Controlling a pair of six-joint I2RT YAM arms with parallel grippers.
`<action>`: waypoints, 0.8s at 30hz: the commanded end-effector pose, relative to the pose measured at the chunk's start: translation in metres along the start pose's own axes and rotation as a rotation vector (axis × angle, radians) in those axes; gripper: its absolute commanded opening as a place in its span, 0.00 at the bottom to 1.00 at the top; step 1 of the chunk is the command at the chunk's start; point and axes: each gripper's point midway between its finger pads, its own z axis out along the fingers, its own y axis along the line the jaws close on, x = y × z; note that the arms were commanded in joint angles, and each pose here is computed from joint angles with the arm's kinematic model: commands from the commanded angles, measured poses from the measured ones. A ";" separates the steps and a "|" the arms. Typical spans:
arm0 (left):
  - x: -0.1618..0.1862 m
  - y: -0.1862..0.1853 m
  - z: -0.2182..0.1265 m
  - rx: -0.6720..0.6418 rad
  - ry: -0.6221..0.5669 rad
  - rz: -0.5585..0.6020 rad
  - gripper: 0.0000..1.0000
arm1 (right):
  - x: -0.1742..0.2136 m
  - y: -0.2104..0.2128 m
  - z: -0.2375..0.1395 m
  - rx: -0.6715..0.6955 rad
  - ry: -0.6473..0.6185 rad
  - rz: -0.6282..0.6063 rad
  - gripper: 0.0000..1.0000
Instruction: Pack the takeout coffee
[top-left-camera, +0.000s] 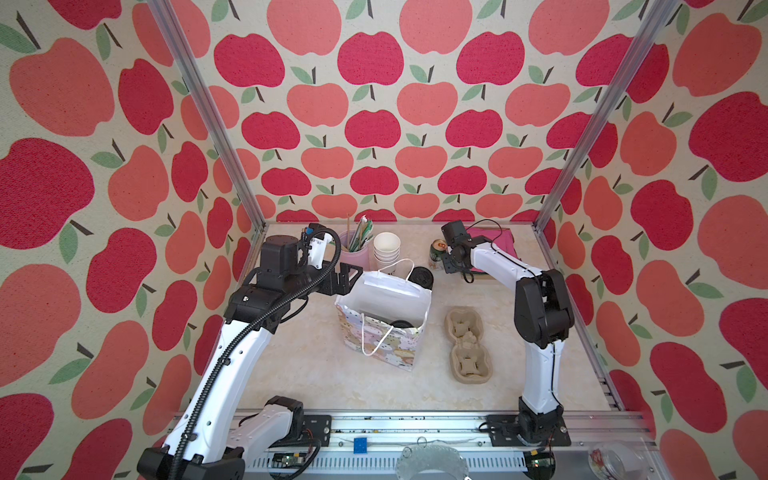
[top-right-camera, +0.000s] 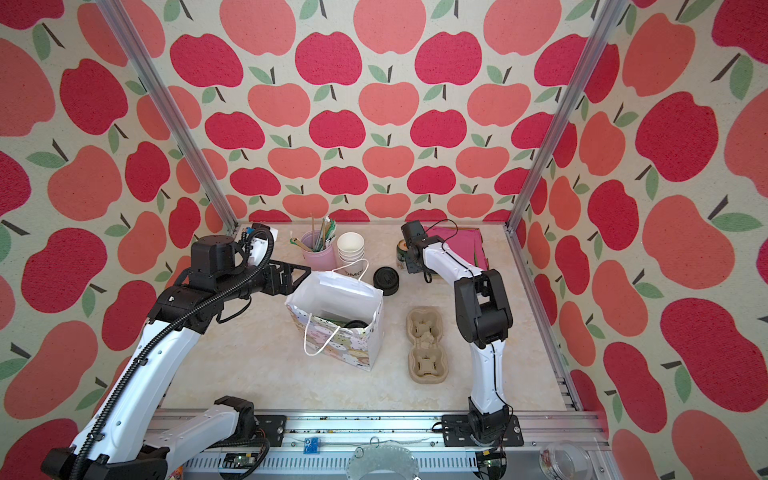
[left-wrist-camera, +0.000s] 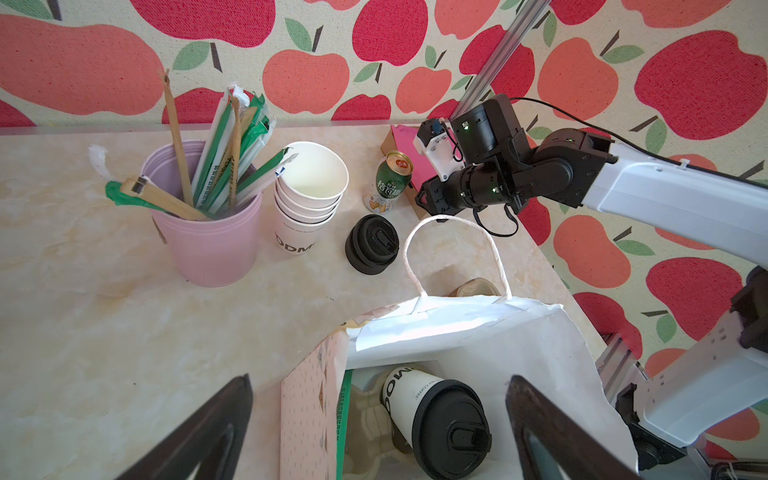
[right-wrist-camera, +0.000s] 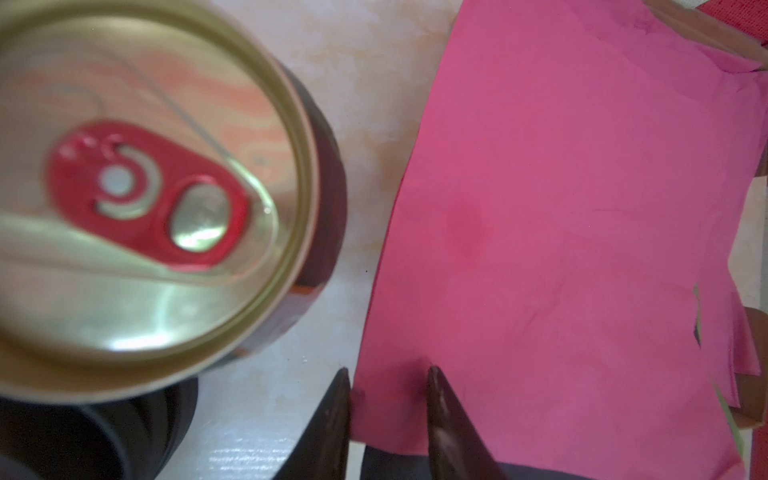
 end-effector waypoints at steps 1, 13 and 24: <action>-0.007 -0.005 -0.004 0.022 -0.033 0.002 0.98 | -0.013 -0.001 -0.006 0.013 -0.039 0.021 0.32; -0.008 -0.006 -0.004 0.030 -0.035 -0.001 0.98 | -0.025 -0.005 -0.021 -0.015 -0.079 0.074 0.21; -0.009 -0.006 -0.003 0.034 -0.034 -0.001 0.98 | -0.027 -0.018 -0.030 -0.103 -0.091 0.191 0.21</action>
